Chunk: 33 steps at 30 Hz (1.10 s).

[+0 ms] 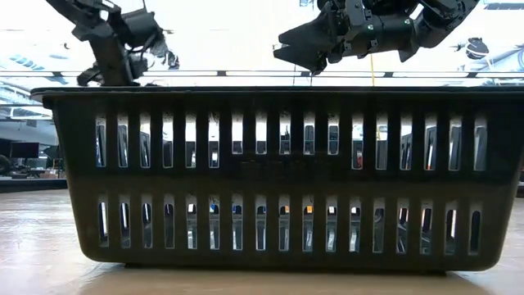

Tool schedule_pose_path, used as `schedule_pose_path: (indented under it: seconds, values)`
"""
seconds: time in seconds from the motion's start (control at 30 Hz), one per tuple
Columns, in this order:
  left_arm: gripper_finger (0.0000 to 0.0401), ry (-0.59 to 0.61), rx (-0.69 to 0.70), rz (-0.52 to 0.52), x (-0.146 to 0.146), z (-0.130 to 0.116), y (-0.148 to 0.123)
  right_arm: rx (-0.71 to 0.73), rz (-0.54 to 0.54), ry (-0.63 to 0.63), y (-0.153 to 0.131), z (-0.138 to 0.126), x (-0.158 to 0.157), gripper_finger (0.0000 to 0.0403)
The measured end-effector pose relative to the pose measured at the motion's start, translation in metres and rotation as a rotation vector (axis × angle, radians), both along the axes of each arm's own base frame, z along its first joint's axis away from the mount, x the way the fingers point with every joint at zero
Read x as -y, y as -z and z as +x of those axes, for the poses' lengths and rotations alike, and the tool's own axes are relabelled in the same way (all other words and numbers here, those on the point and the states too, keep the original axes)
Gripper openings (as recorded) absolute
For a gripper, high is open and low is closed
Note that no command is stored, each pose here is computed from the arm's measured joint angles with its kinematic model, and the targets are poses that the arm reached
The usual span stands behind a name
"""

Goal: Sort spring keychains into baskets
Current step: Put the orange spring keychain into the blue basket

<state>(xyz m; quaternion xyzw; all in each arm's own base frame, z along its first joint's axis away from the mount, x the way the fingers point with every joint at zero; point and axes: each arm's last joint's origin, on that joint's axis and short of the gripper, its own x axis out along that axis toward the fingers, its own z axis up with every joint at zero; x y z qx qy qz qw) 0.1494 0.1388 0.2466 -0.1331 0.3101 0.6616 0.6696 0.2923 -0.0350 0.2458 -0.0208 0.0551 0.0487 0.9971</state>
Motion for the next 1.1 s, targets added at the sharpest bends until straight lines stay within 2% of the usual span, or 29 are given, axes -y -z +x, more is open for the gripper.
schedule_pose_path:
  seconds: [0.13,0.3,0.53,0.87,1.1]
  values:
    - [0.0007,-0.046,-0.004,-0.074,-0.009,-0.013,0.004,0.0,0.0,0.0,0.0,0.0,0.0,0.0238]
    - [0.0017,-0.063,-0.017,-0.089,-0.015,-0.02,0.004,0.0,0.0,0.0,0.0,0.0,0.0,0.0238]
    - [0.0008,-0.046,0.003,-0.119,-0.017,-0.021,0.005,0.0,0.0,0.0,0.0,0.0,0.0,0.0238]
    - [0.0105,-0.048,0.024,-0.126,-0.017,-0.021,0.005,-0.002,0.026,0.003,0.0,0.0,0.0,0.0238]
    - [0.0136,-0.038,0.015,-0.126,-0.017,-0.021,0.005,-0.002,0.026,0.003,0.0,0.0,0.0,0.0238]
